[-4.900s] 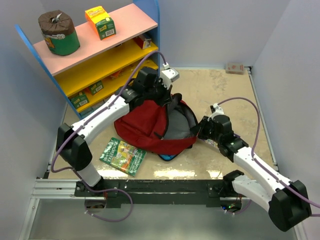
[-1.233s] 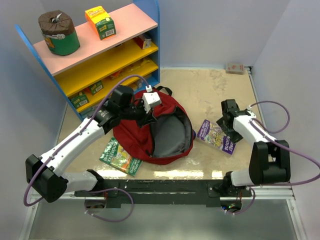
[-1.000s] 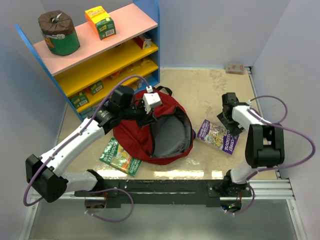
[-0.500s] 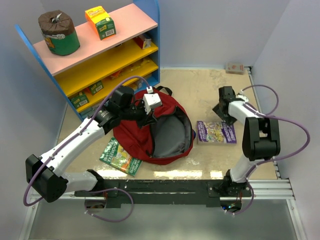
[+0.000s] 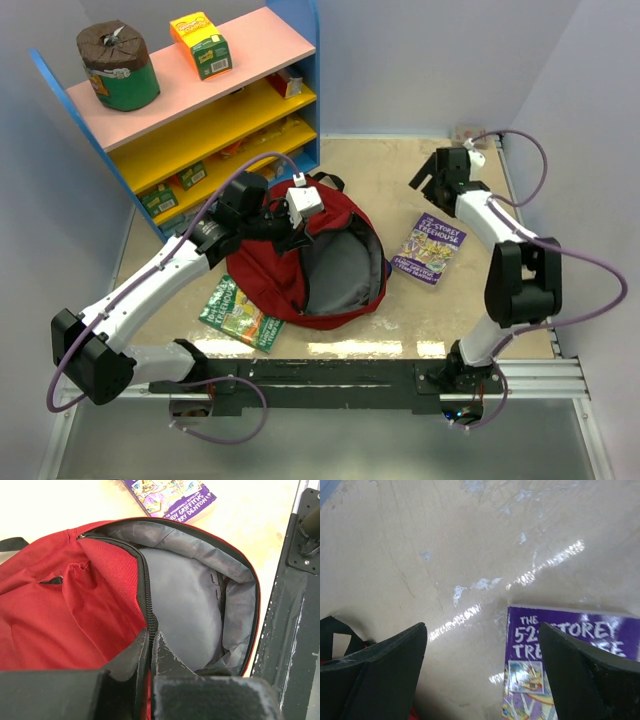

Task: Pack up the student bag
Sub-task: Adjust the book at the center of the board, then pick up the book from the center of the board.

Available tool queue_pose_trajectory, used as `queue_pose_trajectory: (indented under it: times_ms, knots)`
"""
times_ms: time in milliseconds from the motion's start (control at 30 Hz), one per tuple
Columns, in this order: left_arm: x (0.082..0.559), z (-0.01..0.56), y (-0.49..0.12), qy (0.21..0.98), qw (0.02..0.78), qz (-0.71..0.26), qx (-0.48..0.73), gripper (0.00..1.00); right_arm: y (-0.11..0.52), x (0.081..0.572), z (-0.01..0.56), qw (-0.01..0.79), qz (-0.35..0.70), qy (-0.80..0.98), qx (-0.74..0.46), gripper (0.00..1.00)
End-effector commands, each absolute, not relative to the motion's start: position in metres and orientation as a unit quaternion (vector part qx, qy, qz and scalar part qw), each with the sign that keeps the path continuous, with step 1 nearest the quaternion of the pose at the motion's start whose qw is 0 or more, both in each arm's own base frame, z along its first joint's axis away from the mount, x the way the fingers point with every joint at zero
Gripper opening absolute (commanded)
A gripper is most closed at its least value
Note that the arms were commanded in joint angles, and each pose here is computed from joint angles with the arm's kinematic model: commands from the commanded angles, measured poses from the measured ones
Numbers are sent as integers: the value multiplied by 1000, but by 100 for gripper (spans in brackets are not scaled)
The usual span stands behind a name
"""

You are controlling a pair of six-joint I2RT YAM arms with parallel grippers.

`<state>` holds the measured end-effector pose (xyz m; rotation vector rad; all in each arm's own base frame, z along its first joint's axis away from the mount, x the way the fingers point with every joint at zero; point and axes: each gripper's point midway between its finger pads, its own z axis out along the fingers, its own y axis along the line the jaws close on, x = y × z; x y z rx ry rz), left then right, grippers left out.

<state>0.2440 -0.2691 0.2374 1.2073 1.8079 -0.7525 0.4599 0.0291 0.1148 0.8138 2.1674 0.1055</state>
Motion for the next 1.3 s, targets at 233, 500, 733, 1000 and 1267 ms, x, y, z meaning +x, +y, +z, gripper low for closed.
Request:
queue_pose_trajectory:
  times_ms: [233, 500, 733, 1000, 1267]
  knots:
    - [243, 262, -274, 689, 437, -304, 492, 4, -10, 354, 125, 361, -52, 866, 341, 97]
    - [243, 262, -277, 689, 431, -309, 495, 4, -13, 340, 80, 301, -47, 887, 346, 99]
    - [245, 263, -282, 688, 428, -313, 495, 5, -16, 320, 41, 263, -33, 902, 340, 99]
    - [245, 263, -290, 685, 419, -324, 501, 5, 26, 332, 27, 281, 98, 896, 331, 99]
    - [249, 262, -292, 683, 419, -320, 505, 5, 38, 334, -2, 253, 119, 896, 345, 86]
